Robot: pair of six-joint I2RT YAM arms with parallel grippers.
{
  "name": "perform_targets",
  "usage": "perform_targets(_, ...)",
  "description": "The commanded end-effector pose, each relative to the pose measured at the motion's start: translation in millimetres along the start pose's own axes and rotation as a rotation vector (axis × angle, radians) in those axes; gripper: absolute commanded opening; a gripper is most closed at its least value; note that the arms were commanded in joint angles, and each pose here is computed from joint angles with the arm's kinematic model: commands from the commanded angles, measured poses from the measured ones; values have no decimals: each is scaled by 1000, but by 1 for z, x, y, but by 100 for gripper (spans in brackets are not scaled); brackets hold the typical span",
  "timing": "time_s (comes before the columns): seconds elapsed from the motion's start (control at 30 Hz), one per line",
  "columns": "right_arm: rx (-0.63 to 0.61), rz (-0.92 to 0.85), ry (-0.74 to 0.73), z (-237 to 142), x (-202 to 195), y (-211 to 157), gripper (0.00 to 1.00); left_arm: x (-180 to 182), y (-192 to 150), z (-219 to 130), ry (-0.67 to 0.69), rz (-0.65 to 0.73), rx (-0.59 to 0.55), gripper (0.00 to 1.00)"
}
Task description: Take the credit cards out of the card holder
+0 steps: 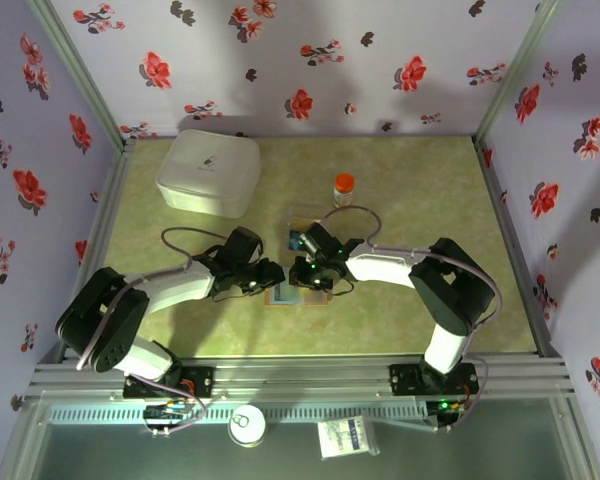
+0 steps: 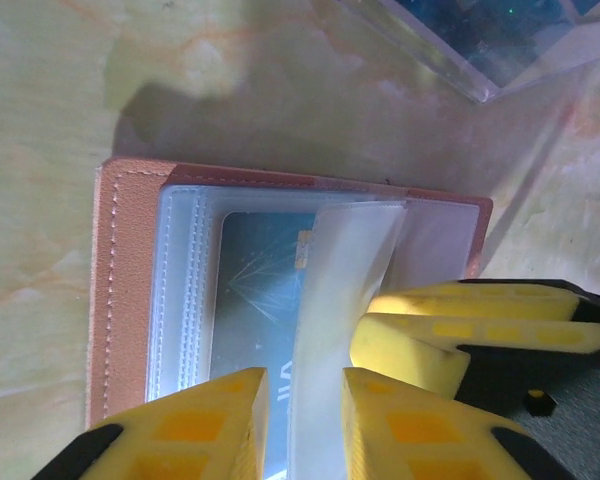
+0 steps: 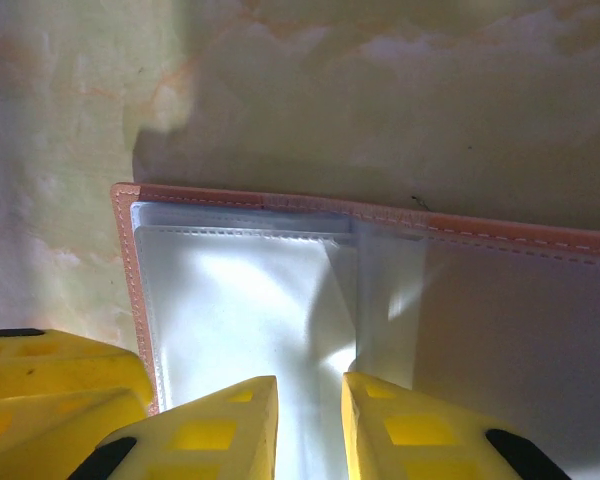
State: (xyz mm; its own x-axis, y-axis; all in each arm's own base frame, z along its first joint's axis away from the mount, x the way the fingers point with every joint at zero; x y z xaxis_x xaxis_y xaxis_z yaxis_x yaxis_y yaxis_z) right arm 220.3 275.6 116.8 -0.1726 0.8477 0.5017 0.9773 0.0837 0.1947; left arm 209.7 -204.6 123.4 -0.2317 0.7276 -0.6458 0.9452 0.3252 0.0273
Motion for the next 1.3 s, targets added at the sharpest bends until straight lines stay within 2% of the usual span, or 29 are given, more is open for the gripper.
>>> perform_targets(0.0, 17, -10, -27, -2, -5, -4, 24, 0, -3, 7, -15, -11, 30, 25)
perform_targets(0.4, 4, -14, -22, -8, -3, -5, 25, -5, -2, 7, -54, -10, 30, 19)
perform_targets(0.9, -132, -23, -51, -54, -10, -1, 26, -26, -4, 1, -50, 22, 24, 18)
perform_targets(1.27, -187, -1, -46, -76, -28, -5, 26, -47, -12, 19, -36, 48, 59, 26)
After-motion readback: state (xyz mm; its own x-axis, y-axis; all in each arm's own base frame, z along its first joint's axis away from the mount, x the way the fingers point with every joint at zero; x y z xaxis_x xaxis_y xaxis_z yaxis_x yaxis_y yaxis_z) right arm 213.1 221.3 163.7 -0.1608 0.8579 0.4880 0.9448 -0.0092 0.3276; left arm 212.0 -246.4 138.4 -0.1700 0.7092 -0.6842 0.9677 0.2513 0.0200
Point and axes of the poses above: each hand's point on the last joint's axis, 136 mm out from that joint toward the fingers, its own z axis out along the fingers, its own x axis along the line the jaws close on, y = z × x, the point moved 10 cm from there along -z, back along the fingers, and after that the axes turned 8 degrees about -z, right-handed, at the moved point
